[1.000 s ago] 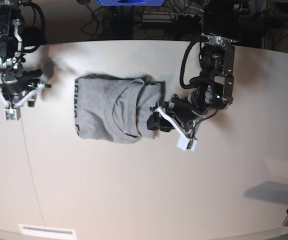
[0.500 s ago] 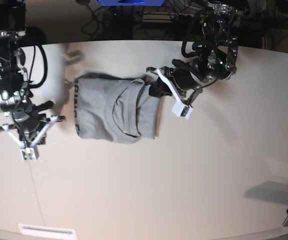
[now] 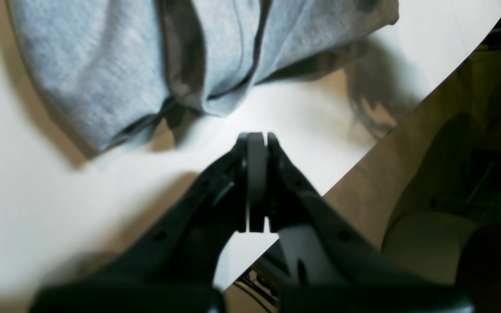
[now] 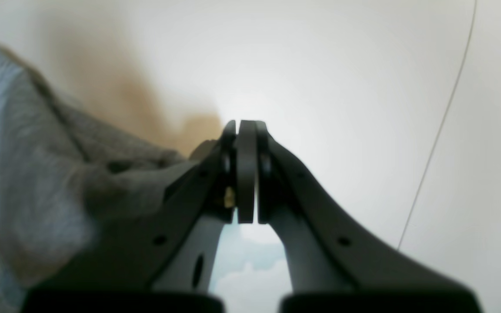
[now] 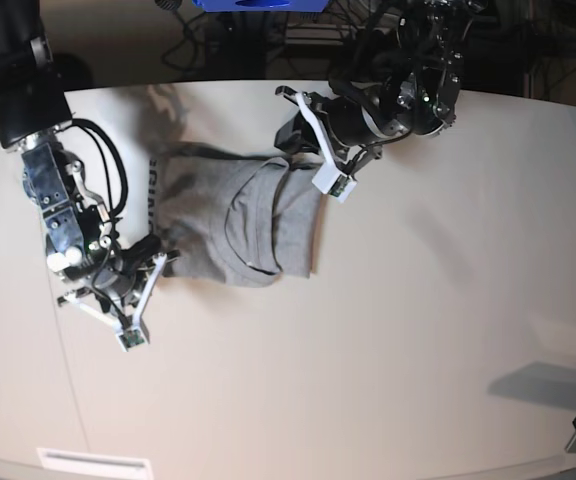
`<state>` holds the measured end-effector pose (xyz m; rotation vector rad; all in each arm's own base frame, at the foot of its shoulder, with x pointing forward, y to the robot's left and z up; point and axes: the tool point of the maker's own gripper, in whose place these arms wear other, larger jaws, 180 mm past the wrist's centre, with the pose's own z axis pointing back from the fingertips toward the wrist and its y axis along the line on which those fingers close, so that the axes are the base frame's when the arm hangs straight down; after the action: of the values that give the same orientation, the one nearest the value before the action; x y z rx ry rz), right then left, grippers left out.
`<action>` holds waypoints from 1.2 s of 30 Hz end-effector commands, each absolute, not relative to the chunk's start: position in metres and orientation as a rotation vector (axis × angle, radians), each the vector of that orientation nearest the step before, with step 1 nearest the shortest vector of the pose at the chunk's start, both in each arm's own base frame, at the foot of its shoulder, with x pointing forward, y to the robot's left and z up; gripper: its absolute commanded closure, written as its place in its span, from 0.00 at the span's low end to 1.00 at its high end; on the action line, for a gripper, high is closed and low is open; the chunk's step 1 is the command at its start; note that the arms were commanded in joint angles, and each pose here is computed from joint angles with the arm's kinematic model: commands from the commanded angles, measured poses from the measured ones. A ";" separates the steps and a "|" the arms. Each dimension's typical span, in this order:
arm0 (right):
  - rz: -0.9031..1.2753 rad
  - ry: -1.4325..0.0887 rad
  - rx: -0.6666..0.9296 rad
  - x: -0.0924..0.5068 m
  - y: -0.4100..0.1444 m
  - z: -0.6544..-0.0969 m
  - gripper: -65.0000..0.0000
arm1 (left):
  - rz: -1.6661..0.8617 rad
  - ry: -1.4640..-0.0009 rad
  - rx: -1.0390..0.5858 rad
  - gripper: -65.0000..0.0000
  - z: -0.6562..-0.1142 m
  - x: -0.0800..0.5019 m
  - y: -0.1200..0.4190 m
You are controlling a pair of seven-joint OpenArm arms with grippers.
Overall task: Fold the T-shirt properly
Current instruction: 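Grasp the bundle with both grippers and rotate it on the table, then release the bundle and lift both grippers away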
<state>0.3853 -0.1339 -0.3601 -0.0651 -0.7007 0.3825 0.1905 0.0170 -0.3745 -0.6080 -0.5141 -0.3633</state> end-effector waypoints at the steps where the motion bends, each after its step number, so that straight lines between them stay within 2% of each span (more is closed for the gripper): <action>1: 0.388 -0.737 -0.080 0.396 -0.135 -0.350 1.00 | -0.342 -0.541 -0.617 1.00 -0.368 0.198 0.017; 19: 0.376 -0.601 -0.060 0.357 -0.138 -0.411 1.00 | -0.289 -0.549 -0.518 1.00 -0.391 0.266 0.029; 30: 0.374 -0.517 -0.043 0.319 -0.138 -0.439 1.00 | -0.285 -0.609 -0.474 1.00 -0.377 0.329 0.040; 36: 0.369 -0.541 0.003 0.295 -0.125 -0.431 1.00 | -0.306 -0.622 -0.459 1.00 -0.368 0.366 0.035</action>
<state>0.3114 -0.1215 -0.4186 -0.0034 -0.6384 0.3628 0.3537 0.0409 -0.3857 -0.4344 -0.5639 -0.2999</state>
